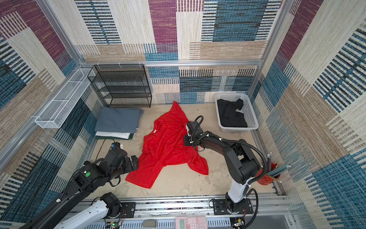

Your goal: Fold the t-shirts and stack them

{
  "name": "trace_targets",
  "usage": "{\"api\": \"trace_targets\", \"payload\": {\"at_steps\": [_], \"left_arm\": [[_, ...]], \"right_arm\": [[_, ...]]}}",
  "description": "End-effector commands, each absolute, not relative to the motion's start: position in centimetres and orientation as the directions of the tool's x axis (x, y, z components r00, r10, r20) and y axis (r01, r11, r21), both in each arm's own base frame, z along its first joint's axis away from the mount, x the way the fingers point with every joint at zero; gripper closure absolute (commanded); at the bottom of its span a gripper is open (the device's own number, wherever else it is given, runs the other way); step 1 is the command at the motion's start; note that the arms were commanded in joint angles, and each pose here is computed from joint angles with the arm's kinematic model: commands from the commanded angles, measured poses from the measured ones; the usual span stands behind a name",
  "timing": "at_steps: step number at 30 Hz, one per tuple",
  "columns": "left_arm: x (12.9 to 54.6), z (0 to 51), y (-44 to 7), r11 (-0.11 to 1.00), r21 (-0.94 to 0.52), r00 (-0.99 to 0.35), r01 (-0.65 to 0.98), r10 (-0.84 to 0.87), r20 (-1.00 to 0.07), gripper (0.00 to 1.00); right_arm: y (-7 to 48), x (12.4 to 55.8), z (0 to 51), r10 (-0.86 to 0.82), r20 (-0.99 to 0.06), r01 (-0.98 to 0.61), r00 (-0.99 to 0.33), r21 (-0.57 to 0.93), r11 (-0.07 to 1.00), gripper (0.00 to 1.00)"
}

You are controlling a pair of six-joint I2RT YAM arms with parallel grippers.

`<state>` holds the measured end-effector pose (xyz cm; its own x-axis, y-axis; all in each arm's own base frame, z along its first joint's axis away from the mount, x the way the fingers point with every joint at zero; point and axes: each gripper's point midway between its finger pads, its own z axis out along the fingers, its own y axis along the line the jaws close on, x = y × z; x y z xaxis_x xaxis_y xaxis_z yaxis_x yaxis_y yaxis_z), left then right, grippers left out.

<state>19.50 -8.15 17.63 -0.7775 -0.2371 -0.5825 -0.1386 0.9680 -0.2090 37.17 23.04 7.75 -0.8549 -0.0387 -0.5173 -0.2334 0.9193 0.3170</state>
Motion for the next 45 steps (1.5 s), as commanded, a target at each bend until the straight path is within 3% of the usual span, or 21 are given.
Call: {"api": "trace_targets", "payload": {"at_steps": [1, 3, 5, 13, 17, 24, 33, 38, 41, 44, 45], "left_arm": [[20.7, 17.7, -8.9, 0.985, -0.155, -0.78, -0.069, -0.15, -0.607, 0.02], [21.6, 17.0, -9.8, 0.987, -0.155, -0.782, -0.048, -0.134, -0.609, 0.02], [22.7, 16.2, -10.6, 0.989, -0.145, -0.78, -0.034, -0.117, -0.615, 0.02], [28.9, 12.0, -10.2, 0.994, -0.068, -0.789, -0.086, -0.11, -0.605, 0.02], [31.9, 10.6, -10.3, 0.992, -0.093, -0.816, -0.087, -0.124, -0.565, 0.02], [35.8, 9.4, -11.0, 0.987, -0.15, -0.818, -0.055, -0.131, -0.56, 0.04], [36.6, 5.6, -11.6, 0.986, -0.158, -0.871, -0.05, -0.12, -0.476, 0.11], [36.9, 4.3, -11.7, 0.983, -0.171, -0.887, -0.061, -0.132, -0.443, 0.26], [37.0, 4.2, -11.3, 0.982, -0.174, -0.888, -0.071, -0.142, -0.438, 0.58], [37.0, 4.1, -10.8, 0.979, -0.184, -0.89, -0.086, -0.158, -0.427, 0.73], [37.0, 4.2, -10.6, 0.978, -0.186, -0.891, -0.093, -0.165, -0.423, 0.82]], "right_arm": [[21.7, 37.0, 8.8, -0.045, -0.542, -0.219, -0.839, 0.261, 0.94, 0.95], [21.3, 37.1, 9.5, -0.04, -0.559, -0.214, -0.828, 0.249, 0.945, 1.0], [21.3, 37.1, 9.8, -0.038, -0.562, -0.214, -0.826, 0.25, 0.944, 0.98], [22.9, 35.5, 10.4, -0.028, -0.537, -0.26, -0.843, 0.361, 0.896, 0.65], [23.8, 34.1, 9.5, -0.005, -0.502, -0.263, -0.865, 0.444, 0.857, 0.57], [24.3, 33.7, 8.1, -0.027, -0.499, -0.246, -0.866, 0.379, 0.892, 0.52], [24.4, 34.6, 5.3, -0.06, -0.474, -0.231, -0.878, 0.311, 0.922, 0.48], [24.4, 35.0, 4.3, -0.071, -0.465, -0.229, -0.883, 0.292, 0.929, 0.48], [24.0, 35.4, 3.9, -0.076, -0.464, -0.217, -0.883, 0.259, 0.941, 0.5], [23.6, 35.7, 3.6, -0.085, -0.465, -0.212, -0.881, 0.228, 0.95, 0.54], [23.5, 35.8, 3.5, -0.089, -0.465, -0.21, -0.881, 0.214, 0.954, 0.6]]}}
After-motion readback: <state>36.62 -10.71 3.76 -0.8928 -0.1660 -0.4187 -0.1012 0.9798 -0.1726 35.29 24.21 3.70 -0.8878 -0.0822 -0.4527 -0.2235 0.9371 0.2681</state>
